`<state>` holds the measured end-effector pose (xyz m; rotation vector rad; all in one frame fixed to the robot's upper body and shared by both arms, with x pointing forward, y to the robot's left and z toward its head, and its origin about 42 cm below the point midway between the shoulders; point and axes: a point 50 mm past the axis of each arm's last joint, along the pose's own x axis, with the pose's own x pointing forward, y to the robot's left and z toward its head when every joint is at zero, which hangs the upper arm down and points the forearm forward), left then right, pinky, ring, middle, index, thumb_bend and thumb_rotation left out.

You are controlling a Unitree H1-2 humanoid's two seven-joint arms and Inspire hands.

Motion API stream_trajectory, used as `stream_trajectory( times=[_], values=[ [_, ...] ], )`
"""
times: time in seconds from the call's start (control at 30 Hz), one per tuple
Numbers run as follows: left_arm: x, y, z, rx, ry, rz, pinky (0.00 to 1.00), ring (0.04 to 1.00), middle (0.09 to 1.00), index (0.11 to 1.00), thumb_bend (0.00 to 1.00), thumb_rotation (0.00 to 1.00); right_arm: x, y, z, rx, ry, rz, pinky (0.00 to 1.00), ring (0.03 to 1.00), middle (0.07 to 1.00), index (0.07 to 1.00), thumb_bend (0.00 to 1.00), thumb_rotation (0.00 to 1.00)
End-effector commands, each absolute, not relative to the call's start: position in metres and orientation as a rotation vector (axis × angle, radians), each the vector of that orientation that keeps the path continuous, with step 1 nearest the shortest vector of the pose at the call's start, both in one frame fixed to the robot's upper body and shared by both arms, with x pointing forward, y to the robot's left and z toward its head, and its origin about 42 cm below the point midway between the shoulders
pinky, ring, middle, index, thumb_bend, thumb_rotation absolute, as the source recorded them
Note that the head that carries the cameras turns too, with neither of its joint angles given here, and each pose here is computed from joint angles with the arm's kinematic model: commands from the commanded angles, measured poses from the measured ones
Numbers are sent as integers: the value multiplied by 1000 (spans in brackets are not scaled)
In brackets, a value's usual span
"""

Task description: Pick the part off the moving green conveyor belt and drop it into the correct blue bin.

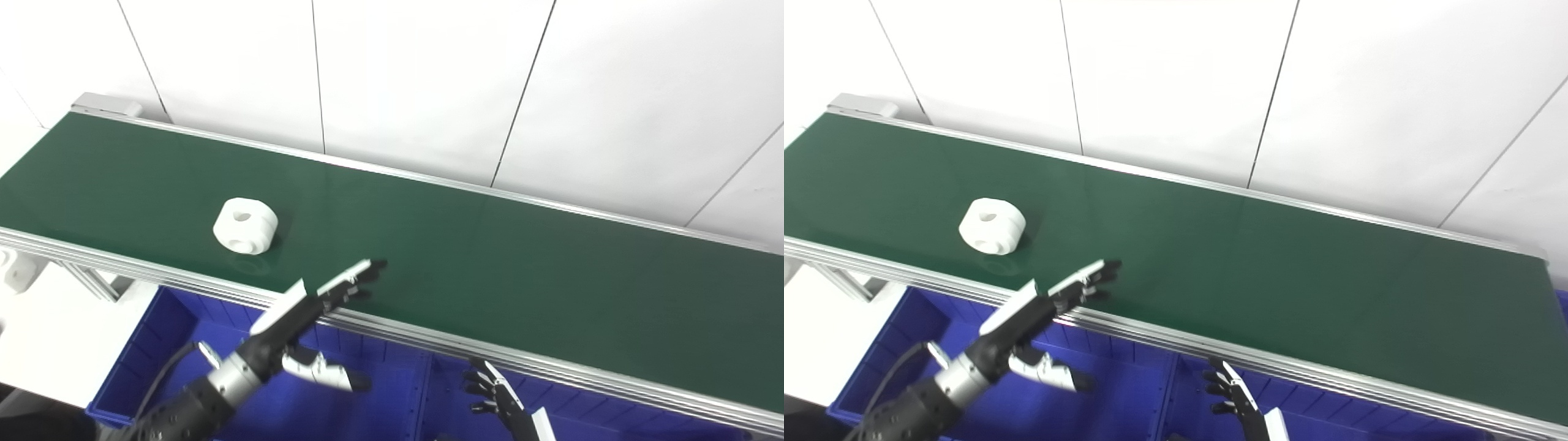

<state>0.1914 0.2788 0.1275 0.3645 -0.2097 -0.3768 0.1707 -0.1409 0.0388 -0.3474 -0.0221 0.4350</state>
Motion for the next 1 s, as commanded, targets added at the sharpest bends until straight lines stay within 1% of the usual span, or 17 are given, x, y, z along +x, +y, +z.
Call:
stream_trajectory(
  times=[0.0, 0.13, 0.2, 0.3, 0.4, 0.47, 0.63, 0.83, 0.93, 0.97],
  values=[
    [203, 287, 148, 424, -260, -378, 864, 980, 1000, 968, 707, 410, 175, -135, 48, -322, -105, 425, 649, 769, 808, 881, 649, 331],
    [218, 297, 158, 483, -265, -352, 870, 973, 1000, 966, 693, 399, 176, -133, 48, -310, -102, 427, 656, 773, 812, 881, 656, 351],
    [228, 302, 163, 507, -268, -336, 862, 962, 995, 962, 703, 398, 177, -132, 48, -311, -112, 432, 658, 776, 814, 880, 650, 358],
    [244, 312, 170, 565, -269, -319, 886, 966, 996, 960, 684, 338, 178, -131, 48, -317, -126, 435, 645, 770, 809, 873, 661, 423],
    [257, 322, 175, 644, -264, -305, 894, 967, 997, 961, 672, 337, 179, -129, 48, -316, -139, 437, 644, 772, 809, 870, 672, 446],
    [266, 329, 175, 684, -262, -293, 898, 964, 994, 959, 674, 340, 180, -128, 47, -308, -143, 438, 645, 773, 808, 869, 681, 447],
    [285, 345, 175, 765, -242, -264, 909, 968, 987, 951, 687, 286, 181, -126, 47, -307, -147, 437, 648, 775, 807, 871, 685, 435],
    [298, 356, 177, 871, -203, -235, 892, 968, 987, 945, 720, 246, 180, -126, 47, -319, -151, 436, 639, 772, 811, 870, 680, 449],
    [304, 361, 179, 932, -176, -224, 925, 995, 993, 948, 756, 310, 180, -125, 47, -319, -153, 432, 635, 767, 808, 869, 678, 444],
    [305, 362, 179, 943, -170, -222, 927, 996, 993, 948, 758, 313, 180, -125, 47, -318, -154, 431, 635, 766, 808, 869, 678, 443]
  ],
)
